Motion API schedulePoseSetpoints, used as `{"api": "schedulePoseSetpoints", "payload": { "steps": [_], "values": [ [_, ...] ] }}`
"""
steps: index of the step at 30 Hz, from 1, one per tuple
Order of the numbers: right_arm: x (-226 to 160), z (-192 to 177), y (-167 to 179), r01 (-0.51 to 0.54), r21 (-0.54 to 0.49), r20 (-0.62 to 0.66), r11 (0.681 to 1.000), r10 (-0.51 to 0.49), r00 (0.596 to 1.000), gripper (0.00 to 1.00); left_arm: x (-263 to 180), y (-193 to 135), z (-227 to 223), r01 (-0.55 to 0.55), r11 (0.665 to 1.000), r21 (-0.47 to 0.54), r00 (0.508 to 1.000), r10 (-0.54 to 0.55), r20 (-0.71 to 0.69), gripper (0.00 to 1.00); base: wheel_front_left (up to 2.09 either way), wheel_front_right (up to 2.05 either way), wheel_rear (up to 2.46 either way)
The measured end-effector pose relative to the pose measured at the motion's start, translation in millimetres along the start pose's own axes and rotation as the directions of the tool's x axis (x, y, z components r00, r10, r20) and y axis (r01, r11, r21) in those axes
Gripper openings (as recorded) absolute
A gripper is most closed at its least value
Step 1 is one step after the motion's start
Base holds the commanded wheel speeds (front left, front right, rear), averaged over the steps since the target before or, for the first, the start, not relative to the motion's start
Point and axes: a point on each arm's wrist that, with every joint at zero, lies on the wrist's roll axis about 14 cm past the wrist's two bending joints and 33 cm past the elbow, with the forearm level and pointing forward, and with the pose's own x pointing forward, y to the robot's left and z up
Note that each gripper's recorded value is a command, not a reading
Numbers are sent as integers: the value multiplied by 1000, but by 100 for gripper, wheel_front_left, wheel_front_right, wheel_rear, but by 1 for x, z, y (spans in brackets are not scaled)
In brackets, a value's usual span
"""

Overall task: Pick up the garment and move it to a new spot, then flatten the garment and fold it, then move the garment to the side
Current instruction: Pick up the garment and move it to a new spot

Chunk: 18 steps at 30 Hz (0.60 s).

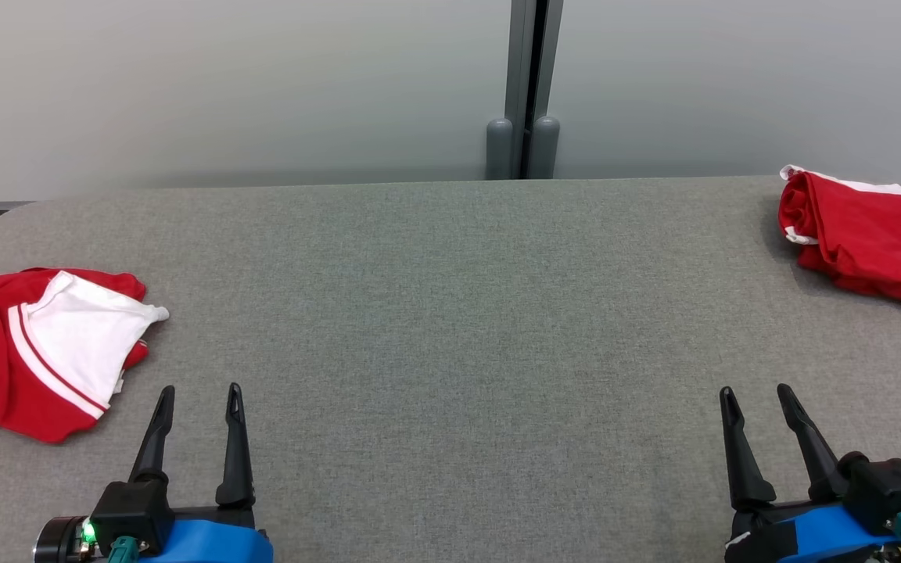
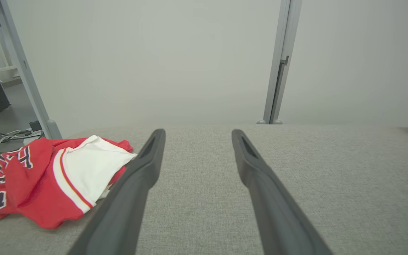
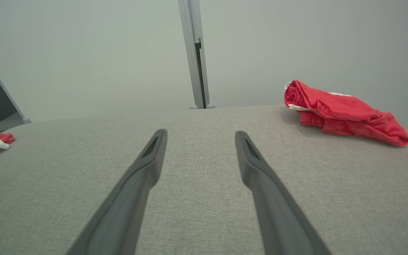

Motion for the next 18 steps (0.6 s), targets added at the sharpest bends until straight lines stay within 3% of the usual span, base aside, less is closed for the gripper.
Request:
{"api": "schedulePoseSetpoints", "payload": {
  "steps": [18],
  "values": [
    [11, -5, 34, -98, 2, -14, 995, 98, 995, 100, -17, 30, 1, -96, 995, 5, 995, 96, 0, 100, 0, 0, 0]
  ]
}}
